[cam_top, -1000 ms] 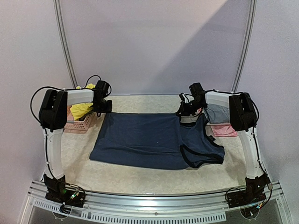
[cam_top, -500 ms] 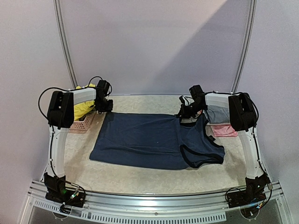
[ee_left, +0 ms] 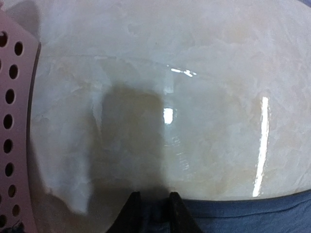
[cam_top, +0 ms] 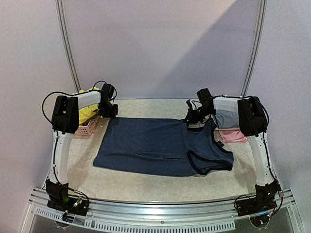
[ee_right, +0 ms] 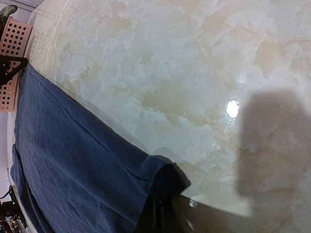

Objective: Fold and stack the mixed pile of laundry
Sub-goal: Pick up the 1/3-folded tank top from the center of the board, then fold the 1/3-folded tank top at the center of the board.

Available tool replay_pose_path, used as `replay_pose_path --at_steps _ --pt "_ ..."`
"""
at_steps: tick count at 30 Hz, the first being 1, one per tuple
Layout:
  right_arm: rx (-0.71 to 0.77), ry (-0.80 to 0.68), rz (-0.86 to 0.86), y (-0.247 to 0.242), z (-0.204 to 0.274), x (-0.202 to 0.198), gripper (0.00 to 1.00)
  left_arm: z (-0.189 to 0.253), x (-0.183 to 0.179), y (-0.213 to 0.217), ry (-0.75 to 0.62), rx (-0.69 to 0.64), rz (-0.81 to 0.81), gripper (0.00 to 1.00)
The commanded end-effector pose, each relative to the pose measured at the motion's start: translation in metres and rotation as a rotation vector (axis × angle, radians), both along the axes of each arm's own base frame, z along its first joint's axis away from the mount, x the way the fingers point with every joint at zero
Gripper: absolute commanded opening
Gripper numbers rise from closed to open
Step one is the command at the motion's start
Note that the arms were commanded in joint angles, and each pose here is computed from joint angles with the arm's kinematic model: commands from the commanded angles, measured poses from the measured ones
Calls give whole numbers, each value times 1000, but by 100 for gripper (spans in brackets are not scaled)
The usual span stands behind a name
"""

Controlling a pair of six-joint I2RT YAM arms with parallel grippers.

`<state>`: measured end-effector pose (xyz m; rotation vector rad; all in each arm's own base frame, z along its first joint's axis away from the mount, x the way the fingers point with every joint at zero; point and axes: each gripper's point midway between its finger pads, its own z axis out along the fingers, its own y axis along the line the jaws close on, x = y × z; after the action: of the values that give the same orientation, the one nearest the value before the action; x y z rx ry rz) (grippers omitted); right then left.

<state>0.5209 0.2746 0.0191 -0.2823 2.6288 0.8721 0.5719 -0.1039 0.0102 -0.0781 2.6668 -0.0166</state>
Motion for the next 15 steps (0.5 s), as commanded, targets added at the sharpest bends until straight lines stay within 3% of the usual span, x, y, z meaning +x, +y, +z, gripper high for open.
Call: replay_pose_path --at_steps 1,5,15 --pt "7 -17 3 -4 14 0 0 -18 -11 1 65 -17 6 14" --pt "17 -17 5 -2 15 1 0 -16 -7 -2 50 -31 -11 0" --pt "18 -63 21 0 54 1 0 33 -7 -10 -55 -84 -47 0"
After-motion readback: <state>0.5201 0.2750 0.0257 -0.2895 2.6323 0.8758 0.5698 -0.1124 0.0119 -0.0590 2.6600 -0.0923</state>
